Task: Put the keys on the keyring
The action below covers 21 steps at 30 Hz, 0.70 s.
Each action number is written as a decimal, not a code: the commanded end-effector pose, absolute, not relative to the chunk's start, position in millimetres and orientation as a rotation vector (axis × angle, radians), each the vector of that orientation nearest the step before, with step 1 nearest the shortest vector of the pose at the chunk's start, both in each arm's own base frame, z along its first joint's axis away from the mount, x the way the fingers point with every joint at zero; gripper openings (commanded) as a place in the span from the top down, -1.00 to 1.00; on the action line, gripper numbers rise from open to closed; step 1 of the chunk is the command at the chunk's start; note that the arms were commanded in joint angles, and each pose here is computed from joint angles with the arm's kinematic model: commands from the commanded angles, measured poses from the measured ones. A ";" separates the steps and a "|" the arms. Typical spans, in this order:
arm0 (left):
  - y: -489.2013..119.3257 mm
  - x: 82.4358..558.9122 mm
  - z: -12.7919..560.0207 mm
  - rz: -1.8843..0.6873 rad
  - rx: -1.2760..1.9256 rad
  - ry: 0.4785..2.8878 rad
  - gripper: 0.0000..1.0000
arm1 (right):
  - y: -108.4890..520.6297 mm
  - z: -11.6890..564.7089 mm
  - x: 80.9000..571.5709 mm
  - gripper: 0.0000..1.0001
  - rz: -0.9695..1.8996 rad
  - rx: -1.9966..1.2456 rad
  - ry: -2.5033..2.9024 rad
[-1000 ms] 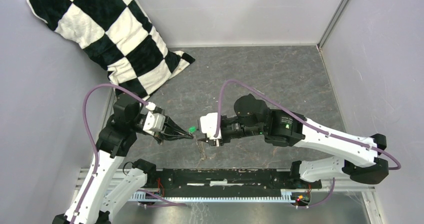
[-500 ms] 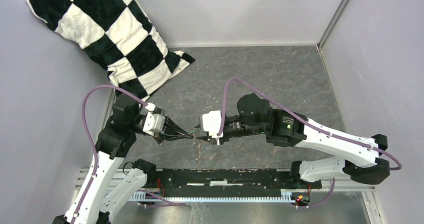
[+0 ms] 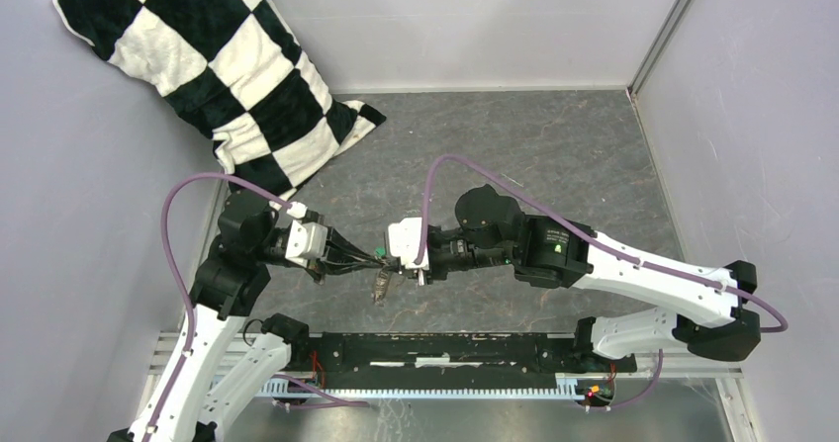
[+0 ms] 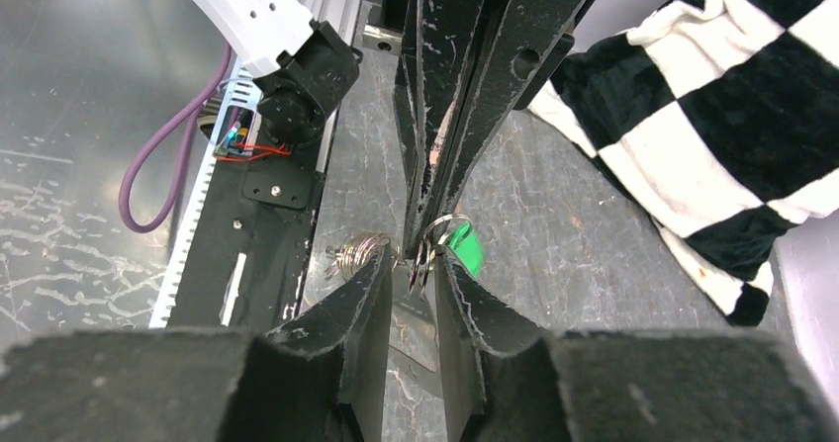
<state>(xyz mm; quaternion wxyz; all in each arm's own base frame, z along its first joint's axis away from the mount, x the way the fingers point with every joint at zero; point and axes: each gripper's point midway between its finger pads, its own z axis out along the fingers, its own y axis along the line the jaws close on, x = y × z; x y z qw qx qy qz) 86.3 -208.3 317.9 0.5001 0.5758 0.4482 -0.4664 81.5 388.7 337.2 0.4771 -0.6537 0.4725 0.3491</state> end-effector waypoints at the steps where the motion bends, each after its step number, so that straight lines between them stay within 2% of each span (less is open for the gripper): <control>1: -209.1 87.7 325.7 -1.120 1.374 1.070 0.96 | 385.4 364.1 80.2 0.45 0.865 -1.525 1.082; 10: -209.1 87.7 326.1 -1.121 1.374 1.068 0.95 | 383.8 359.2 82.8 0.59 0.840 -1.540 1.092; 14: -209.0 87.3 326.6 -1.120 1.374 1.066 0.96 | 385.3 354.0 85.7 0.44 0.825 -1.549 1.113; 21: -208.9 86.2 327.3 -1.122 1.375 1.063 0.95 | 385.4 351.8 89.7 0.42 0.802 -1.542 1.127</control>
